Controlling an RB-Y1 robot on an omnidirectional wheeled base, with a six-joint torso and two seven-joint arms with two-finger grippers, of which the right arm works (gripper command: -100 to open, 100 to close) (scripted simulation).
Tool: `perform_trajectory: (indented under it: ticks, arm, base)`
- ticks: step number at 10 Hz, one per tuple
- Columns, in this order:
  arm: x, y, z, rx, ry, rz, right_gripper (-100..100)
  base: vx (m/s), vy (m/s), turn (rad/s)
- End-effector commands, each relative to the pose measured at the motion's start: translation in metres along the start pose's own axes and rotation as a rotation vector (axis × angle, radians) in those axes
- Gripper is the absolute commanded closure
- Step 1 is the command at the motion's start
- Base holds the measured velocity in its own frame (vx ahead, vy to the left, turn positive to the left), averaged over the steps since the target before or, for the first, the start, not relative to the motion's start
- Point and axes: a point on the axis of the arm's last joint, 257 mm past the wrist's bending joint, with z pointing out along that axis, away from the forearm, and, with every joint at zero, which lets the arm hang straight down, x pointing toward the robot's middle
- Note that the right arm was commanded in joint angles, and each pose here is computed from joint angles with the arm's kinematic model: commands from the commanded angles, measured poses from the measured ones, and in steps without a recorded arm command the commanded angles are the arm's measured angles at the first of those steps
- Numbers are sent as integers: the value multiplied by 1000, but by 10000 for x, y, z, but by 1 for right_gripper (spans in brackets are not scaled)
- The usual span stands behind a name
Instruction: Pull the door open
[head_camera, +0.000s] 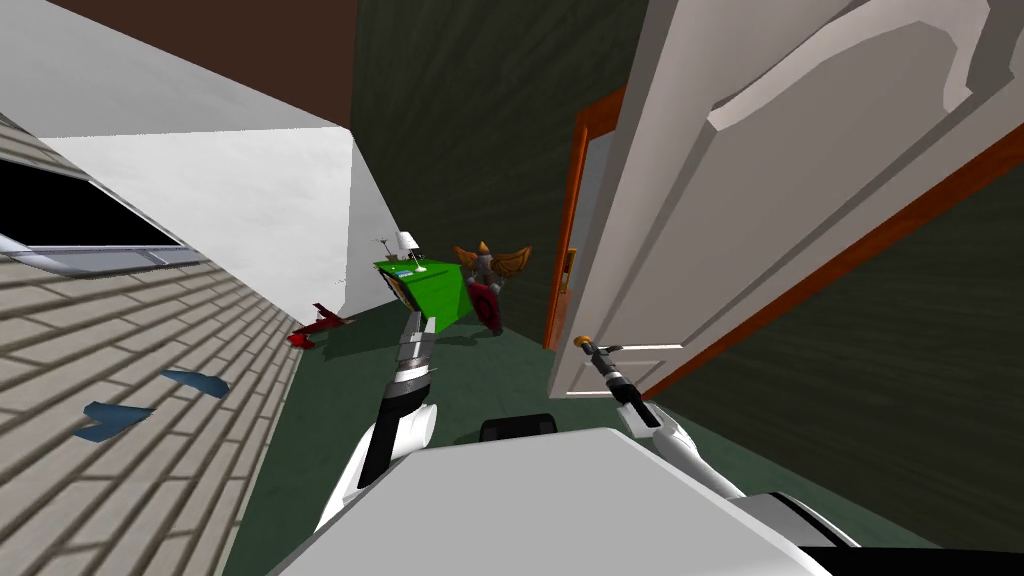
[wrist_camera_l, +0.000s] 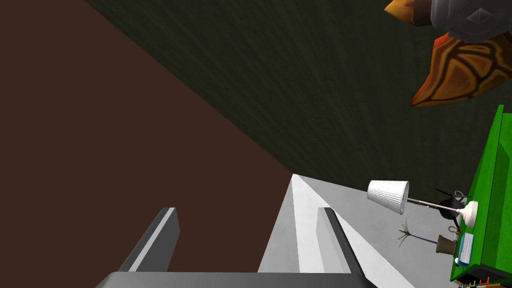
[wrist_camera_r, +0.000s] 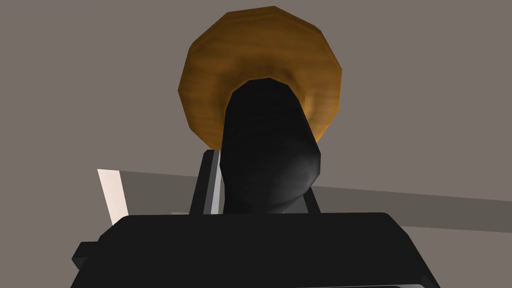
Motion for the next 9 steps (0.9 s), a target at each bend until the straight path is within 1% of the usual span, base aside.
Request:
perform_trajectory:
  ticks: [1,3,4,5,7,8,9]
  arm:
    - [-4,17,-93,-8,27,-4,100]
    - [19,24,-198,-11,61,-3,100]
    - [43,29,-291,-12,92,-1,100]
    - [54,30,-329,-12,104,0,100]
    - [82,6,-322,-10,105,5,100]
    - [144,6,-425,-13,140,2,100]
    - [168,12,-467,-16,155,0,100]
  base:
    - [-82,-32,8]
    - [-106,-25,17]
    - [-124,-43,24]
    - [-116,-54,13]
    - [-54,-19,-1]
    - [-76,-3,-22]
    - [-99,-25,-39]
